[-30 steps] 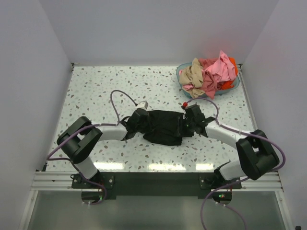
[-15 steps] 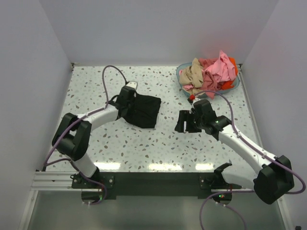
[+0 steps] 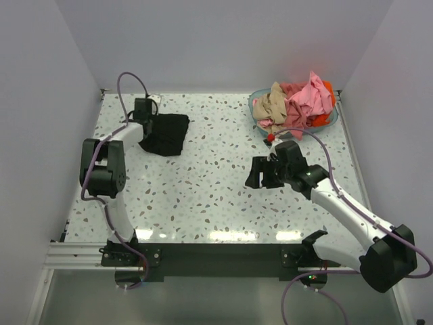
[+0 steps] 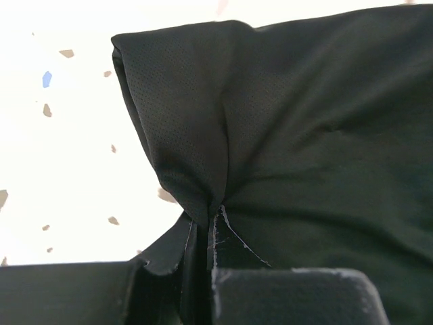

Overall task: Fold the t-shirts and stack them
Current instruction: Neatly place the folded tshirt to the corner

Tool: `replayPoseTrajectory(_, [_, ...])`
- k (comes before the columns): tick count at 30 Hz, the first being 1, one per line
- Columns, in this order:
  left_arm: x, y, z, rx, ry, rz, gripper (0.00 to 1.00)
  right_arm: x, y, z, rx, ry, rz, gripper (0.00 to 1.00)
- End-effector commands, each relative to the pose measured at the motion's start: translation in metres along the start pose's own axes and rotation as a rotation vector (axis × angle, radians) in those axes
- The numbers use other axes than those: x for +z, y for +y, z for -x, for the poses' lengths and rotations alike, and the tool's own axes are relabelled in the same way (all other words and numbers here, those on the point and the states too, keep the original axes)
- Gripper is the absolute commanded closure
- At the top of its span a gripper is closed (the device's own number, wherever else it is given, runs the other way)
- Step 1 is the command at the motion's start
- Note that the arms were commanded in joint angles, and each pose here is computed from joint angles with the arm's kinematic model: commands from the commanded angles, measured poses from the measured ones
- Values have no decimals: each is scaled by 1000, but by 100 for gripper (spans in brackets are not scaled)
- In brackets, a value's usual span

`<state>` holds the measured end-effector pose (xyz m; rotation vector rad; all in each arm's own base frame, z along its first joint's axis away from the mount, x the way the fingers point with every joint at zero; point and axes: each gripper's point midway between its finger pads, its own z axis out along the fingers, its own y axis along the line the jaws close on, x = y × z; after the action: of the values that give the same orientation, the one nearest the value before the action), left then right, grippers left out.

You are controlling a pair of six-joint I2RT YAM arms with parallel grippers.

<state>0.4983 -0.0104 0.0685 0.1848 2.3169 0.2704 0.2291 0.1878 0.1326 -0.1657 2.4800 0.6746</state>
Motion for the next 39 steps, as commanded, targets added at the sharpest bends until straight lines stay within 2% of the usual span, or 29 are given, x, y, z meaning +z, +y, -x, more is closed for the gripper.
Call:
replayPoseTrajectory(1, [14, 43, 16, 21, -40, 23, 100, -7, 11, 1, -38, -23, 65, 28])
replayPoseTrajectory(3, [19, 47, 14, 32, -44, 11, 100, -8, 11, -1, -44, -19, 69, 28])
replayPoseTrajectory(8, [33, 101, -4, 33, -9, 71, 100, -13, 14, -2, -47, -18, 83, 28])
replayPoseTrajectory(10, [37, 124, -10, -14, -15, 84, 100, -15, 16, -1, -50, -23, 90, 27])
replayPoseTrajectory(14, [46, 146, -5, -28, -35, 74, 100, -17, 17, -3, -49, -19, 97, 27])
replayPoseTrajectory(22, [71, 170, 0, -20, -22, 81, 100, -13, 14, -7, -33, -9, 90, 27])
replayPoseTrajectory(28, [85, 182, 20, -27, -49, 88, 100, -7, 11, -14, -13, 14, 85, 27])
replayPoseTrajectory(38, [87, 220, -2, -77, -18, 164, 100, -5, 9, -16, -5, 24, 78, 27])
replayPoseTrajectory(39, [86, 225, -5, -91, -15, 173, 86, -4, 9, -17, -6, 26, 77, 27])
